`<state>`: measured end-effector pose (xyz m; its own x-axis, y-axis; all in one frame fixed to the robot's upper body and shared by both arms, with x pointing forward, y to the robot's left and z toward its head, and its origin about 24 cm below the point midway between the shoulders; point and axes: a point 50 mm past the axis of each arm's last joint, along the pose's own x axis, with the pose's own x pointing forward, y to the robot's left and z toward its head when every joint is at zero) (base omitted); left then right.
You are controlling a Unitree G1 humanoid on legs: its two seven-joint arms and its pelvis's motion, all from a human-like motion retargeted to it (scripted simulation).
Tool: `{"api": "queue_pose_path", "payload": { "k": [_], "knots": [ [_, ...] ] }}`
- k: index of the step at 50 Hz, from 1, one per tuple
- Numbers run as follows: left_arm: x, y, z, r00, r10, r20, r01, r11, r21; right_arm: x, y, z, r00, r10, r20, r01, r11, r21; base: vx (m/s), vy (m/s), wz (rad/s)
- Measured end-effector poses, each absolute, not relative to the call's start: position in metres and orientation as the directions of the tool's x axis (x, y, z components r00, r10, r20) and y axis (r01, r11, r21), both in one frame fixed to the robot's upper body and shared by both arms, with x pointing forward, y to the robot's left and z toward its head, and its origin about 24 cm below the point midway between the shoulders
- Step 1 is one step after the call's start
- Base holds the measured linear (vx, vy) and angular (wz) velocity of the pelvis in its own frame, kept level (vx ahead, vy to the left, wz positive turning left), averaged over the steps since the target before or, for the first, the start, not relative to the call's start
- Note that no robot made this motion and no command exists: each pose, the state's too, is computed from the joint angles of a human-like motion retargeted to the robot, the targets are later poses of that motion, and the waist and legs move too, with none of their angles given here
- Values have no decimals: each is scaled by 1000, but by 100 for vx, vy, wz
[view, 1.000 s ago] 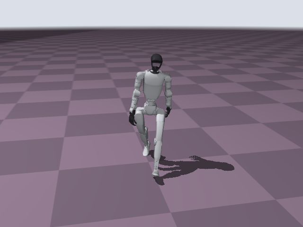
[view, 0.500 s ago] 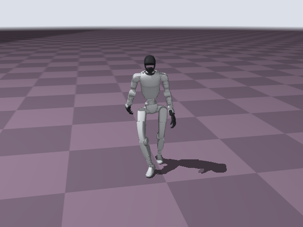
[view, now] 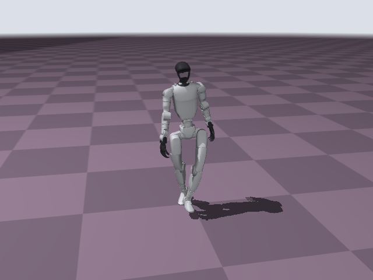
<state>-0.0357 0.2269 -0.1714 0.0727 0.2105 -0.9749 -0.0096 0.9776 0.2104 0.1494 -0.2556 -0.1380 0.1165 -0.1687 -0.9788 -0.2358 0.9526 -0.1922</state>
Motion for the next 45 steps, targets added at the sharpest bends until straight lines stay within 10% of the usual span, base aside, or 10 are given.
{"api": "queue_pose_path", "payload": {
  "k": [7, 12, 21, 26, 31, 37, 45],
  "knots": [
    [-121, 202, -155, -507, -93, -857, 121, 977, -177, 276, -193, -78, 665, 121, -737, -157, 987, 20, 114, 8, -110],
    [-129, 198, -150, -565, -196, -802, 99, 949, -301, 261, -171, -91, 663, 168, -729, -173, 982, 70, 139, 18, -47],
    [71, 217, -171, 72, 67, -995, 367, 926, 89, 142, -189, -157, 253, 18, -967, -241, 969, -45, 90, 6, 74],
    [191, 231, -125, 500, 143, -854, 392, 842, 371, 48, -199, -174, -85, 79, -993, -82, 993, 86, 90, -19, 101],
    [248, 231, -78, 735, 137, -664, 284, 826, 486, 3, -196, -178, -65, 129, -990, 59, 990, 125, 108, -30, 57],
    [244, 224, -77, 794, 148, -589, 204, 848, 489, -29, -184, -178, -106, 179, -978, 128, 978, 165, 115, -25, -9],
    [141, 234, -143, 452, 231, -862, 391, 817, 424, -14, -193, -177, -158, 150, -976, -38, 987, 158, 109, 1, -33]
  ]
}}
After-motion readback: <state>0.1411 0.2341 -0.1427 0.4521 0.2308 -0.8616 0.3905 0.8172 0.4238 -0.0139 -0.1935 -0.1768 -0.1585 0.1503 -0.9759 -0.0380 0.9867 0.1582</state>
